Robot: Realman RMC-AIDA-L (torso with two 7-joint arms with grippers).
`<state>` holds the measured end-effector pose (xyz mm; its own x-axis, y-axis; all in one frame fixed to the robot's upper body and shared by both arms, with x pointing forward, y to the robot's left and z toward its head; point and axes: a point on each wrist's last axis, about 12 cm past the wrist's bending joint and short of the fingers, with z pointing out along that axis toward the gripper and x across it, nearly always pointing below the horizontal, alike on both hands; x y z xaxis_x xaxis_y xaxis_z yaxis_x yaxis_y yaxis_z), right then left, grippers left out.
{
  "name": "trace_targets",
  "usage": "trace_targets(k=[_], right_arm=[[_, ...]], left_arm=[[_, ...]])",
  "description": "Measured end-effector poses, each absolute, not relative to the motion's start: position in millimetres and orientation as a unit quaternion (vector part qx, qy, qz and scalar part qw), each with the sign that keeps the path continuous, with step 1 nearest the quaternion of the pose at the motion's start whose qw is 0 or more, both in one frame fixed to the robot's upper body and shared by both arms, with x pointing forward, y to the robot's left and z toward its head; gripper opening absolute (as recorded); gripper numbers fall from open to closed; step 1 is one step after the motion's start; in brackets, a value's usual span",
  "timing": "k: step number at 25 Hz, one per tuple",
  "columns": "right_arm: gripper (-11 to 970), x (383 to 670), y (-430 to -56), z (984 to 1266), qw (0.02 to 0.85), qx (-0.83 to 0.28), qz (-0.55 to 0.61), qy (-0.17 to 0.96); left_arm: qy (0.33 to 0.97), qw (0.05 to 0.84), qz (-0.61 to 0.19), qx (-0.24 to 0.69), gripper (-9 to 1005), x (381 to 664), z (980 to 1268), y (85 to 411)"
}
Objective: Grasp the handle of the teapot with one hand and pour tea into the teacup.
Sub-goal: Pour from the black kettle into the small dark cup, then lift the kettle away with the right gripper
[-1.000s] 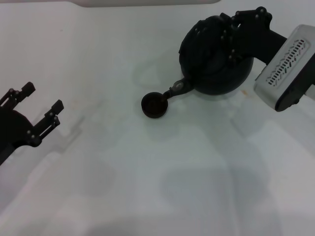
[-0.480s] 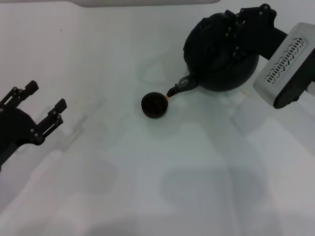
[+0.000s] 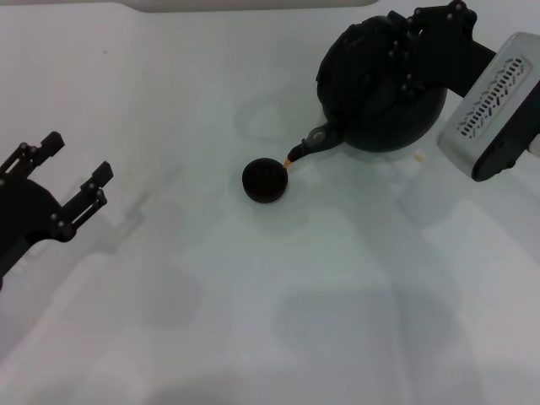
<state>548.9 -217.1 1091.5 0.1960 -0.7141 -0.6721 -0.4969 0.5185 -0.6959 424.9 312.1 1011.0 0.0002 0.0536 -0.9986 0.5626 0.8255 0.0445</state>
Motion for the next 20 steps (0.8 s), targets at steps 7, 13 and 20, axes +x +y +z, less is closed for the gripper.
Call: trace_targets(k=[7,13,20], right_arm=[[107,546,-214,1090,0.605,-0.484,-0.083,0.627],[107,541,-207,1089,0.605,-0.49,-0.072,0.624],[106,540,-204,1089,0.606,-0.49,-0.069,0.623]], left_arm=[[0.68,0.671,-0.188,0.229,740,425,1011,312],[0.68,0.671,-0.187,0.229,740,426,1011,312],[0.68,0.671,-0.187,0.229,740,426,1011,313]])
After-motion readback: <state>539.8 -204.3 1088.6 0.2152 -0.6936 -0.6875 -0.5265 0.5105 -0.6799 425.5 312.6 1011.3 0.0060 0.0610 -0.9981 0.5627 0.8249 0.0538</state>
